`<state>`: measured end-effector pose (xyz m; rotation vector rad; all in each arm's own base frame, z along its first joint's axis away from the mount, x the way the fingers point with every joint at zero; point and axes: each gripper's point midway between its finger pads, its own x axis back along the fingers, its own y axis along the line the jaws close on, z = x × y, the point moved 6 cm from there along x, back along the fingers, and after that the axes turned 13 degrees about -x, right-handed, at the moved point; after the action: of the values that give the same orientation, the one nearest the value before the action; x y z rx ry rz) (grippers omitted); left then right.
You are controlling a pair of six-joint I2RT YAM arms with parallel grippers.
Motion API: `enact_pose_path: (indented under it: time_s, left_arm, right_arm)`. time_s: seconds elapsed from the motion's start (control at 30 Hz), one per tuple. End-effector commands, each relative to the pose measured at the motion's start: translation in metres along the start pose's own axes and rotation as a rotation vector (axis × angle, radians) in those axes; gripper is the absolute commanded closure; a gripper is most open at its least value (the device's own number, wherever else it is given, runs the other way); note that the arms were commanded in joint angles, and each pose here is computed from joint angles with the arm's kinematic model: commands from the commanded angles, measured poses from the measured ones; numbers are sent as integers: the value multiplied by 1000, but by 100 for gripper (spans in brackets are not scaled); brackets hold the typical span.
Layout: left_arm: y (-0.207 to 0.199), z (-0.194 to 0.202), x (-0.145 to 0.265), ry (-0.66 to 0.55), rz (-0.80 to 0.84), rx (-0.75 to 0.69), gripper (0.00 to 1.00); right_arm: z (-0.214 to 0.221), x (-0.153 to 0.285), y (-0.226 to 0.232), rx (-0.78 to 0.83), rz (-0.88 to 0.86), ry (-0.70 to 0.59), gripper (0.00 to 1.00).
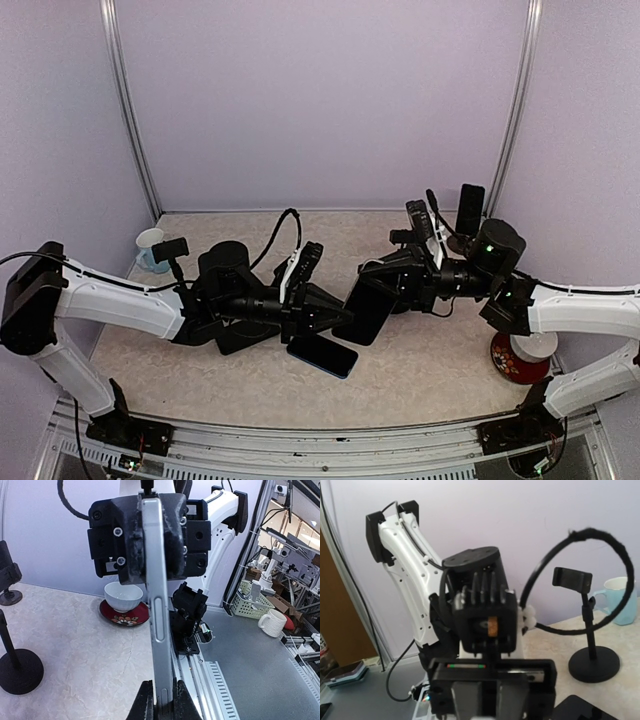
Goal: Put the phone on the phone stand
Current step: Pass from the left arm to the right, then move the phone stand to the center of the board.
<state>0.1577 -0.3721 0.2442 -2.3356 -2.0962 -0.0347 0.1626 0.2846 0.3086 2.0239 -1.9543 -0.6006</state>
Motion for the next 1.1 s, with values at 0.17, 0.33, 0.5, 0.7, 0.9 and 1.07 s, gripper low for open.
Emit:
enact_pose_path:
  time_s: [0.17, 0.33, 0.5, 0.7, 0.9, 1.07]
  left_arm:
    - [-1, -15, 0, -57, -2, -47, 91]
    - [-1, -17, 1, -57, -7, -56, 50]
    - [0, -17, 4, -52, -23, -64, 29]
    - [8, -28, 10, -56, -60, -91, 5]
    - [24, -35, 11, -38, -96, -93, 1]
    - [41, -39, 2, -6, -138, -89, 1]
  right_arm:
    - [-13, -1, 7, 39, -20, -31, 100]
    - [-14, 3, 5, 63, 47, -33, 100]
    - [-15, 13, 5, 94, 133, -37, 100]
    - [-15, 26, 3, 116, 239, -41, 100]
    - [-10, 43, -3, 120, 363, -49, 100]
    - [-4, 55, -14, 94, 479, -60, 100]
